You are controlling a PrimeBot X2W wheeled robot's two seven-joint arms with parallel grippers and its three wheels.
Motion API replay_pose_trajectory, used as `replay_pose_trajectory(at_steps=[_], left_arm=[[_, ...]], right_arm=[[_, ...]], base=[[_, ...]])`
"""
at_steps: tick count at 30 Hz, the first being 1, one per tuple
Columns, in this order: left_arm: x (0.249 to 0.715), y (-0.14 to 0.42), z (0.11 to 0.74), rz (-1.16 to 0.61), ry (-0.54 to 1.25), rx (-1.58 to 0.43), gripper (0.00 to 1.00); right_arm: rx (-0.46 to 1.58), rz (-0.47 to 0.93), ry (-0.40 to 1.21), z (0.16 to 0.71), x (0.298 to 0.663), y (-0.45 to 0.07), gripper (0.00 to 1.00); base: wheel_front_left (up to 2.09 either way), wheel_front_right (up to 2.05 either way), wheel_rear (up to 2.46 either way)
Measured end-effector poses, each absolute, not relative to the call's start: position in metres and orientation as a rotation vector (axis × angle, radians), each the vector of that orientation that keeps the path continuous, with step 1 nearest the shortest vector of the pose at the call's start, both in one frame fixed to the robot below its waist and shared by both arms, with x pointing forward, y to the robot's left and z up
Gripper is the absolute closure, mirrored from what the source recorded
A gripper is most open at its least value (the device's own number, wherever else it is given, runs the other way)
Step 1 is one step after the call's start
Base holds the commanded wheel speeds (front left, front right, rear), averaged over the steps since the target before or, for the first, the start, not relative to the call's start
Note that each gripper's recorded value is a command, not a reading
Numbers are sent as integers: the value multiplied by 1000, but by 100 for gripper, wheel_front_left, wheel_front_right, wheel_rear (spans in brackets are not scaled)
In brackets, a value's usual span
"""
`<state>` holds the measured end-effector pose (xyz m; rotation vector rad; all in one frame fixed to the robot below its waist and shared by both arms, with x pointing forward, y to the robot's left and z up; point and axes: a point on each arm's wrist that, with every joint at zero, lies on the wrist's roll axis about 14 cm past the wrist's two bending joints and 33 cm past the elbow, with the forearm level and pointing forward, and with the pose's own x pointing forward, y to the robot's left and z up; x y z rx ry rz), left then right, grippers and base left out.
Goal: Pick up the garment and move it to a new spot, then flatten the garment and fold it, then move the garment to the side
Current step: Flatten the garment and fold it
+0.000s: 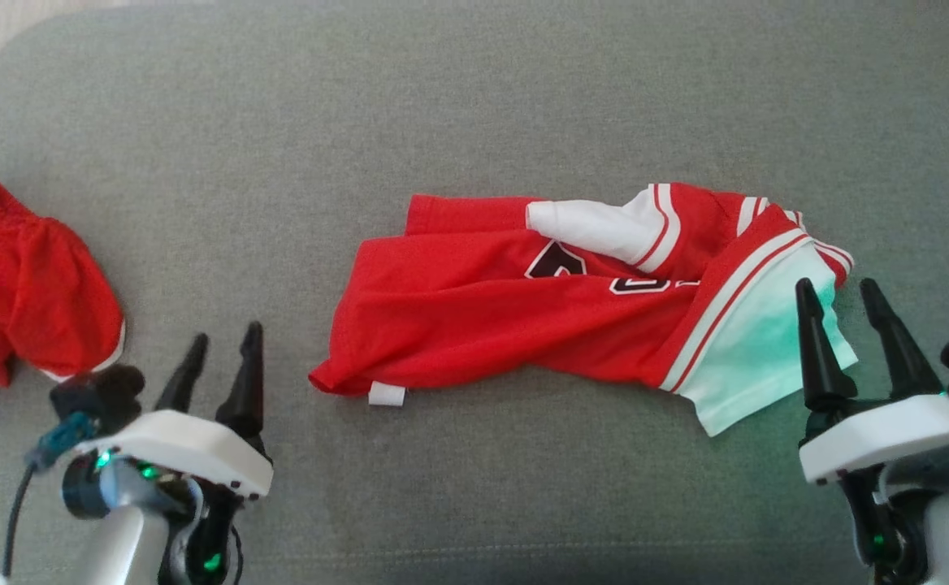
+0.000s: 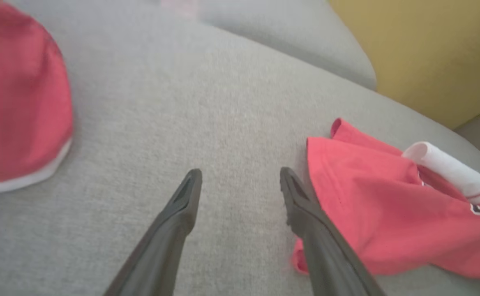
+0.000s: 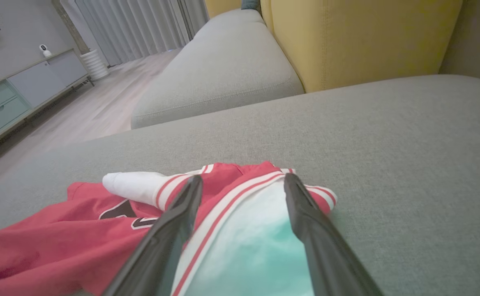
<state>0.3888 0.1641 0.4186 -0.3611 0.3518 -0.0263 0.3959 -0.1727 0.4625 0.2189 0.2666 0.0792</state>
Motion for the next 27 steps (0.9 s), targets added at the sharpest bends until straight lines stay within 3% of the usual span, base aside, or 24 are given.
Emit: replay_pose_trajectory(at_steps=[10, 27], left_arm=[[390, 174, 489, 21, 7, -161, 0], [349, 152, 486, -36, 43, -123, 0]], right_arm=[[174, 92, 187, 491, 392, -172, 0], [161, 90, 175, 501, 362, -173, 0]], base=[[0, 0, 0], [0, 0, 0]])
